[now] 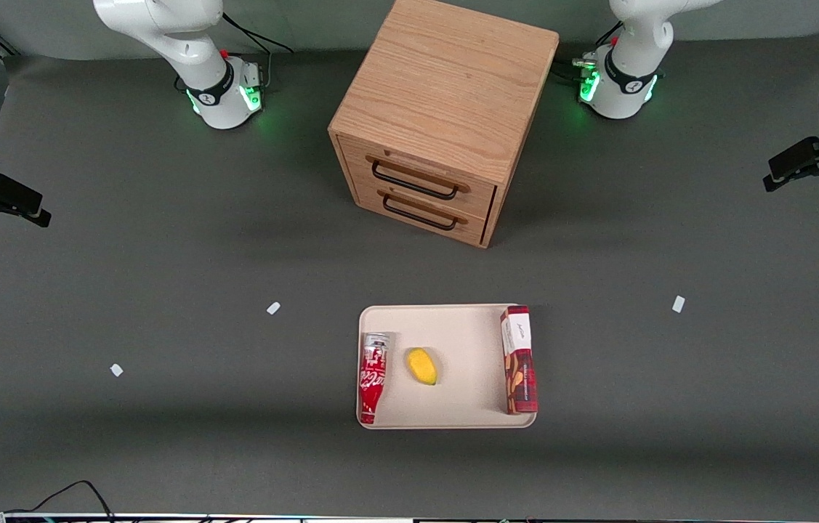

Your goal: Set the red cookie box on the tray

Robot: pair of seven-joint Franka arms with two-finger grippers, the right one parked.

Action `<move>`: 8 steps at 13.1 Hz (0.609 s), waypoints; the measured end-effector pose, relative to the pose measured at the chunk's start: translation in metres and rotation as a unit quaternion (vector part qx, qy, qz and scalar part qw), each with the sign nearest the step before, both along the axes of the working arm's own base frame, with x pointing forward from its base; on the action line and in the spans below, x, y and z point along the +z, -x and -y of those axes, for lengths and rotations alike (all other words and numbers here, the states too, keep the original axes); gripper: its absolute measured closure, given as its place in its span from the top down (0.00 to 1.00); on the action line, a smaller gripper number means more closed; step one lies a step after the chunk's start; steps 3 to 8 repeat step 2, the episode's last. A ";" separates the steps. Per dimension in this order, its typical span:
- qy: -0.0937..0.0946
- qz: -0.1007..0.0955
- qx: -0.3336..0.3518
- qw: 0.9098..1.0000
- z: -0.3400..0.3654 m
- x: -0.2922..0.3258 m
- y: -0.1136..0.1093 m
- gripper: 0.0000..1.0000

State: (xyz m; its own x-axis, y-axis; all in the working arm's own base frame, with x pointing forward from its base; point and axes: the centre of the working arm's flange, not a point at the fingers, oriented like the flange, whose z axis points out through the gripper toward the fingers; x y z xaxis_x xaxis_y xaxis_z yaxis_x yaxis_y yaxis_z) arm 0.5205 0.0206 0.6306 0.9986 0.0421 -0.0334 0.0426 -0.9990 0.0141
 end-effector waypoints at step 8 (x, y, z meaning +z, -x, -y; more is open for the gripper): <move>-0.006 0.001 -0.002 1.000 -0.001 0.003 0.002 1.00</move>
